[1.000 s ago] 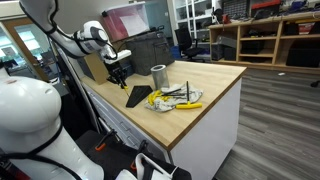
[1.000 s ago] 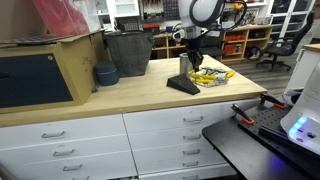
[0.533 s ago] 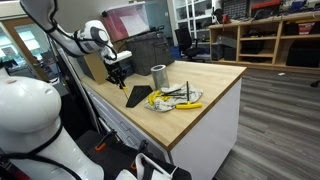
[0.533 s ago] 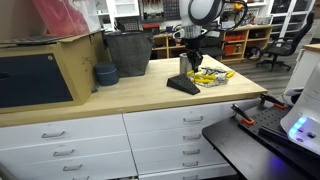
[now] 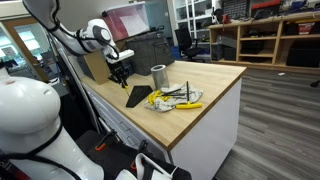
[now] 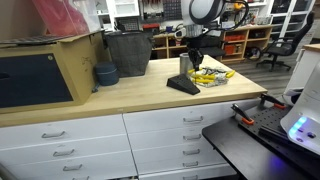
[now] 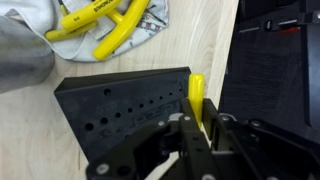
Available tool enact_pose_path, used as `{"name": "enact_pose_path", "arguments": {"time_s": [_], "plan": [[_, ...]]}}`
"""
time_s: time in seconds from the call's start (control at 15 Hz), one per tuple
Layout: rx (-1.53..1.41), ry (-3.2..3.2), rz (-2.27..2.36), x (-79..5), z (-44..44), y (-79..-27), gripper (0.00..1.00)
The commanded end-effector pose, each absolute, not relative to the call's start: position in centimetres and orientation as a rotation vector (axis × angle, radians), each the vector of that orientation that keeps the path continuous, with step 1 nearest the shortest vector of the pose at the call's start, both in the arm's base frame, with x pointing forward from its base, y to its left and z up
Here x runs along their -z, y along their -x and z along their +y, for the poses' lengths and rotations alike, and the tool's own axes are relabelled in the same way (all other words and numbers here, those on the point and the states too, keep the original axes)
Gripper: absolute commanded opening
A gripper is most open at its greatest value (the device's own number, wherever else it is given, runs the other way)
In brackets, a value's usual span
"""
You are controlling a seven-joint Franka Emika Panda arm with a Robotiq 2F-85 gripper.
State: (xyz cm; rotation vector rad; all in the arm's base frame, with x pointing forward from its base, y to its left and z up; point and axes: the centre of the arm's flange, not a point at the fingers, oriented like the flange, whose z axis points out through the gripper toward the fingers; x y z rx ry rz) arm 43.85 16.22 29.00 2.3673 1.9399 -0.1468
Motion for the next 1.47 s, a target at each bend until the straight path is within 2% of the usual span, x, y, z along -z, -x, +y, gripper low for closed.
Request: {"name": "enact_pose_path", "arguments": {"time_s": [0.0, 1.4], "plan": [[0.11, -2.355, 1.963, -29.6, 16.1, -44.5, 0.04], [0.141, -2.374, 1.948, -30.5, 16.3, -43.2, 0.04]]}}
